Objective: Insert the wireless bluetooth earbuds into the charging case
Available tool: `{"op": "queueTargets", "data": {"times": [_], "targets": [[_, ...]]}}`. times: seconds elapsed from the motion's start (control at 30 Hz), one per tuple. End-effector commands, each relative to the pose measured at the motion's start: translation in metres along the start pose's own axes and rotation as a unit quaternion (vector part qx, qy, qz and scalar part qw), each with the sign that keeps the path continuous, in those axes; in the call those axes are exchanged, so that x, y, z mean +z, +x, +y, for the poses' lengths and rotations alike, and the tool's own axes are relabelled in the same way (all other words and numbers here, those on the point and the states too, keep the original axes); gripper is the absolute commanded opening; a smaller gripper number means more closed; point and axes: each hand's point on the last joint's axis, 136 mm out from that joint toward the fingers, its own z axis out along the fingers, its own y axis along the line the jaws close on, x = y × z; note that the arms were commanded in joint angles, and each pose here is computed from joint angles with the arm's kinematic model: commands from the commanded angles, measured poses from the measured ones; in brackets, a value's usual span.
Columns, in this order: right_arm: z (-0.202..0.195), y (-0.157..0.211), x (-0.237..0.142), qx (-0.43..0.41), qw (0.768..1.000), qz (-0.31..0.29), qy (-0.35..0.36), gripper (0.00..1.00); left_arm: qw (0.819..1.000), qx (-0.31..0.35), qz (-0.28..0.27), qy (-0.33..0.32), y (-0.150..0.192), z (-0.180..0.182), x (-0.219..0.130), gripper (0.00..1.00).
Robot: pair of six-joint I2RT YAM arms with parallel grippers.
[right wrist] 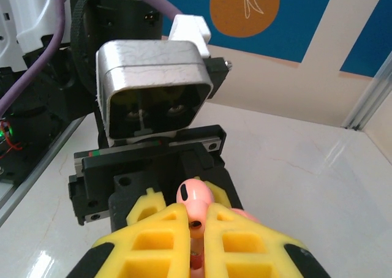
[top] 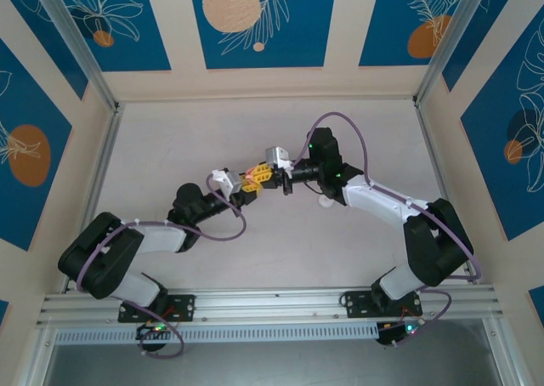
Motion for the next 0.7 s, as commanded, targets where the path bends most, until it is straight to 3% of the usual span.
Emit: {"op": "queueTargets", "data": {"times": [0.0, 0.67], "targets": [[-0.001, -0.012, 0.001, -0.008, 1.000, -0.015, 0.013, 0.10, 1.000, 0.006, -0.023, 0.005, -0.011, -0.005, 0.002, 0.00], [-0.005, 0.011, 0.002, -0.013, 0.999, 0.016, 0.050, 0.10, 0.998, 0.000, -0.060, 0.003, -0.030, -0.004, 0.002, 0.00]]}}
